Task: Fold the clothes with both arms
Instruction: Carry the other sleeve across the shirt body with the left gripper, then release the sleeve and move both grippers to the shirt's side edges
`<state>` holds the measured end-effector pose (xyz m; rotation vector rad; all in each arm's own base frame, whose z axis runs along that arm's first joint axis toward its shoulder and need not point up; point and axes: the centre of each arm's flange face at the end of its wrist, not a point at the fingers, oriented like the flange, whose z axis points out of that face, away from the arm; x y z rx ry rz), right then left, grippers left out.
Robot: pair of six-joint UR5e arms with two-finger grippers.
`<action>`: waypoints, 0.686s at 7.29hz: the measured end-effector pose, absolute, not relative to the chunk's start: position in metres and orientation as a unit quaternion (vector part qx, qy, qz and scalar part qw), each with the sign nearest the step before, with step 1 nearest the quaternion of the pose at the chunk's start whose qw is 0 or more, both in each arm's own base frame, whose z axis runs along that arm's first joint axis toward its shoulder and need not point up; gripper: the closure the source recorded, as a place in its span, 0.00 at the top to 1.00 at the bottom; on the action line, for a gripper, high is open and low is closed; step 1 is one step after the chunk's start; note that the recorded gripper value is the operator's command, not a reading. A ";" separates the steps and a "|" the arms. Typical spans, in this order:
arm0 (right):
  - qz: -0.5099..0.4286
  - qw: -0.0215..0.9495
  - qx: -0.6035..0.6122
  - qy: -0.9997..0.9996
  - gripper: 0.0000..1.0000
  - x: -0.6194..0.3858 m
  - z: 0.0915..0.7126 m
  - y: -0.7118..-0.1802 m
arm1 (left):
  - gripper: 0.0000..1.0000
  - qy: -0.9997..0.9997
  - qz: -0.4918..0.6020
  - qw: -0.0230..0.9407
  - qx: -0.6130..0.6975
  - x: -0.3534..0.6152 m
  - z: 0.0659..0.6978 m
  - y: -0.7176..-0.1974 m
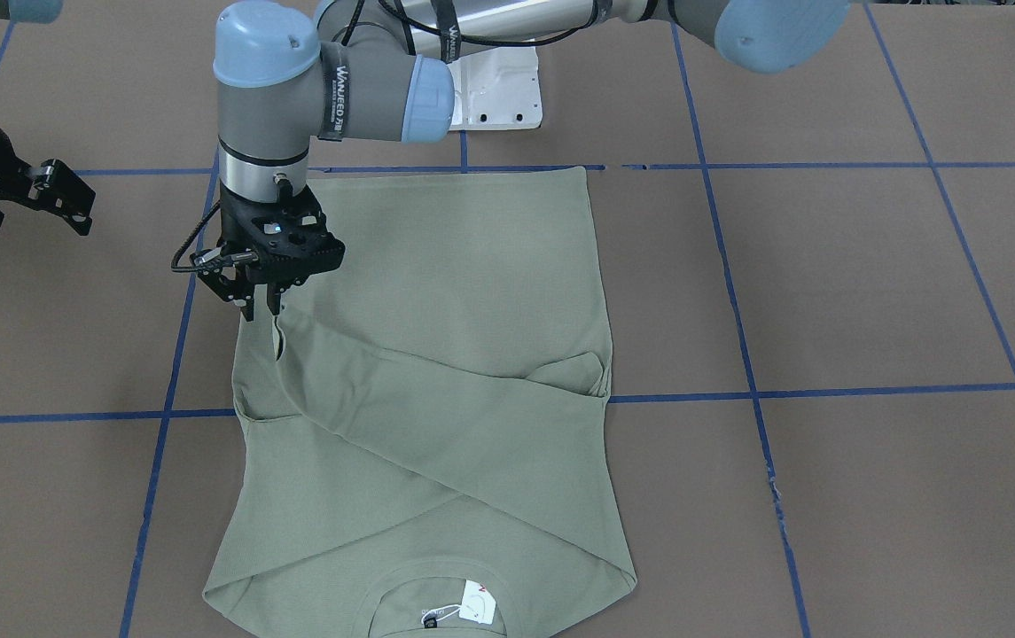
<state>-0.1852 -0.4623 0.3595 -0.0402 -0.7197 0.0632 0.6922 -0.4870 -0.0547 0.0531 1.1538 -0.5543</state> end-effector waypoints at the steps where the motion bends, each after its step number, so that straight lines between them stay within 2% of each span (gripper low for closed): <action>1: 0.031 0.935 -0.018 -0.353 1.00 -0.186 0.358 -0.463 | 0.99 0.545 -0.244 0.801 0.039 0.698 -0.052 -0.482; 5: 0.025 0.930 -0.001 -0.367 1.00 -0.189 0.350 -0.465 | 0.99 0.532 -0.210 0.816 0.083 0.675 -0.013 -0.499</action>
